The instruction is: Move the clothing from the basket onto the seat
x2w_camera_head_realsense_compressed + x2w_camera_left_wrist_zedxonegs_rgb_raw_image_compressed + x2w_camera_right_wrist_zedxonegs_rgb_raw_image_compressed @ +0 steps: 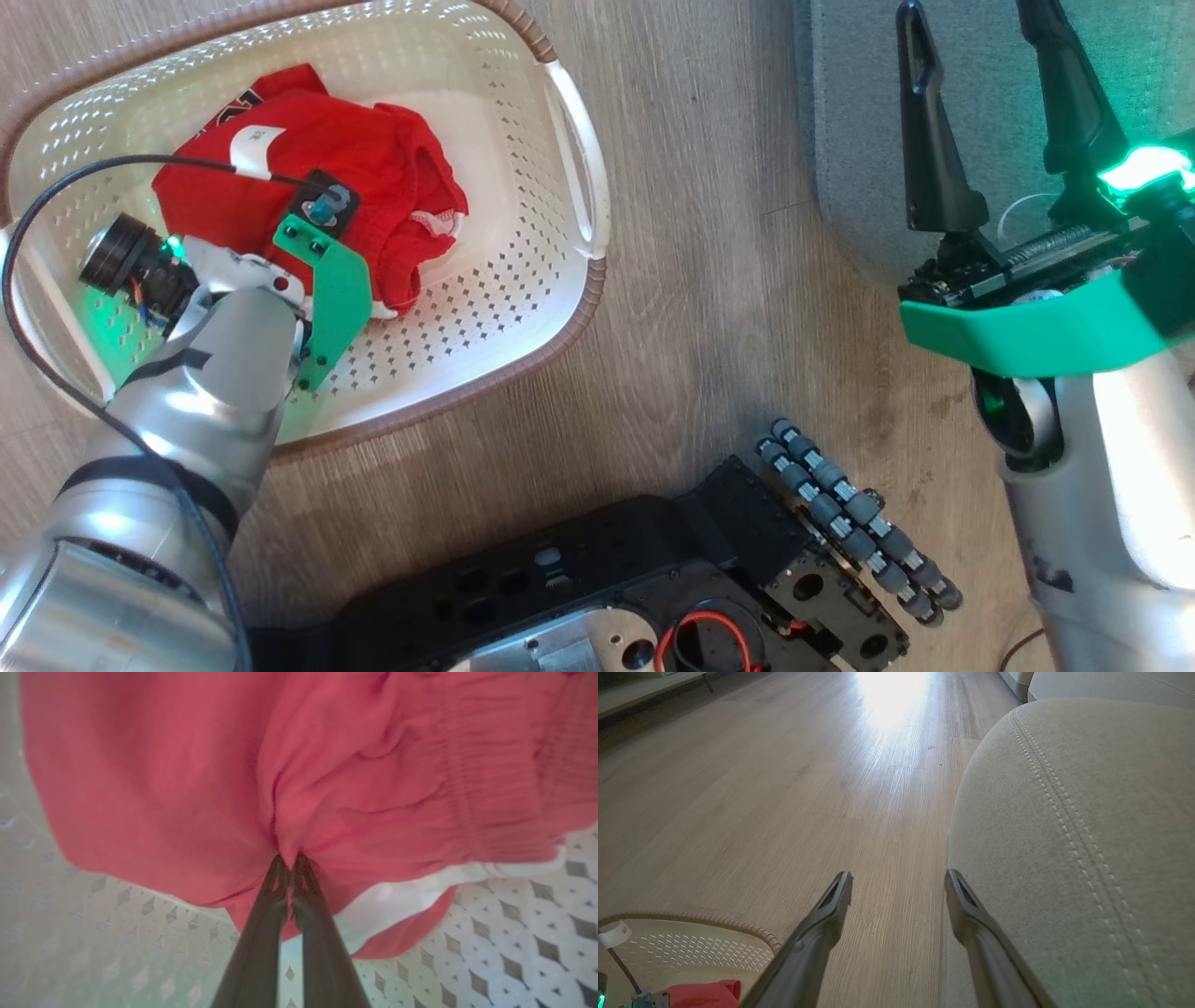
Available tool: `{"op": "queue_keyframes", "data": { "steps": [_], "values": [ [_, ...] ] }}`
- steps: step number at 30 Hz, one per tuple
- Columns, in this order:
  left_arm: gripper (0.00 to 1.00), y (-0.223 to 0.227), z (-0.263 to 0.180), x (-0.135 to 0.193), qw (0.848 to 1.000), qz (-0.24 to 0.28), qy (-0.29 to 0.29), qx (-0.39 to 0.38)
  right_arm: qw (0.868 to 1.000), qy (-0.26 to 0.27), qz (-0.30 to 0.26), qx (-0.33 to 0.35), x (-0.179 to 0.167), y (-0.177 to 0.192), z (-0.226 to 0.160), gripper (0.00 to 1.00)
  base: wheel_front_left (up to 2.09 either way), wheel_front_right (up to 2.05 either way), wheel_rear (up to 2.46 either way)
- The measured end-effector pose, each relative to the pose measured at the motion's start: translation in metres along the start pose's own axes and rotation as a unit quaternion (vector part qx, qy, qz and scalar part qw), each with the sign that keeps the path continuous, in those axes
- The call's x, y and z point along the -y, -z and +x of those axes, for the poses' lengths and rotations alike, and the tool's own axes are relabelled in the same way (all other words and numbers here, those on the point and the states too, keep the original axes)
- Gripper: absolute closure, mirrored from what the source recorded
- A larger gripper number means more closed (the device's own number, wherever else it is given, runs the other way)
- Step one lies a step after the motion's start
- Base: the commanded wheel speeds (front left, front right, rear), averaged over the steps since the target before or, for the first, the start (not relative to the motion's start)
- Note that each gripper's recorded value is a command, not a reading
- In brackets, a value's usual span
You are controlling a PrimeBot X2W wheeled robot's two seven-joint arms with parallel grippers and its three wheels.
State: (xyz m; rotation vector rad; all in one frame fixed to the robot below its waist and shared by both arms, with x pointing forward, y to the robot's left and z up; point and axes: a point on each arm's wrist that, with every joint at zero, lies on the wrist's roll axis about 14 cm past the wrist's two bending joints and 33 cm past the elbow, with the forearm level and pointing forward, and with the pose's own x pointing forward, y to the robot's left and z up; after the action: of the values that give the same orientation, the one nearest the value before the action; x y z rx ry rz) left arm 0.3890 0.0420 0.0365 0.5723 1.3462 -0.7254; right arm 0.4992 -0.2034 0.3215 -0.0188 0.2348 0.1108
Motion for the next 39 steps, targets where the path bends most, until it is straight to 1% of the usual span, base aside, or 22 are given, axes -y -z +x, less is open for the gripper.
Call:
{"op": "queue_keyframes", "data": {
  "steps": [7, 17, 21, 26, 30, 34, 37, 39],
  "values": [
    [1.0, -0.002, -0.001, -0.003, 1.0, -0.007, -0.002, 0.009, 1.0, -0.003, 0.0, 0.005, -0.002, -0.004, 0.002, 0.0, 0.0, 0.0, 0.0],
    [1.0, -0.023, -0.013, -0.011, 0.998, -0.023, -0.015, 0.05, 0.999, -0.006, -0.007, 0.041, -0.001, -0.032, 0.008, 0.0, 0.0, 0.0, 0.0],
    [1.0, -0.034, -0.023, -0.016, 0.996, -0.039, -0.021, 0.071, 0.998, -0.007, -0.01, 0.062, -0.002, -0.05, 0.01, 0.0, 0.0, 0.0, 0.0],
    [1.0, -0.04, -0.046, -0.014, 0.993, -0.057, -0.028, 0.102, 0.996, -0.01, -0.014, 0.09, -0.004, -0.077, 0.007, 0.0, 0.0, 0.0, 0.0],
    [1.0, -0.048, -0.071, -0.015, 0.986, -0.083, -0.037, 0.14, 0.993, -0.013, -0.014, 0.118, -0.007, -0.103, 0.001, 0.0, 0.0, 0.0, 0.0],
    [1.0, -0.059, -0.098, -0.022, 0.977, -0.094, -0.055, 0.182, 0.991, -0.014, -0.011, 0.135, -0.01, -0.122, -0.009, 0.0, 0.0, 0.0, 0.0],
    [1.0, -0.067, -0.121, -0.029, 0.967, -0.109, -0.071, 0.219, 0.989, -0.015, -0.01, 0.147, -0.012, -0.136, -0.018, 0.0, 0.0, 0.0, 0.0],
    [1.0, -0.072, -0.138, -0.032, 0.957, -0.129, -0.08, 0.247, 0.988, -0.016, -0.009, 0.156, -0.014, -0.145, -0.024, 0.0, 0.0, 0.0, 0.0]
  ]
}}
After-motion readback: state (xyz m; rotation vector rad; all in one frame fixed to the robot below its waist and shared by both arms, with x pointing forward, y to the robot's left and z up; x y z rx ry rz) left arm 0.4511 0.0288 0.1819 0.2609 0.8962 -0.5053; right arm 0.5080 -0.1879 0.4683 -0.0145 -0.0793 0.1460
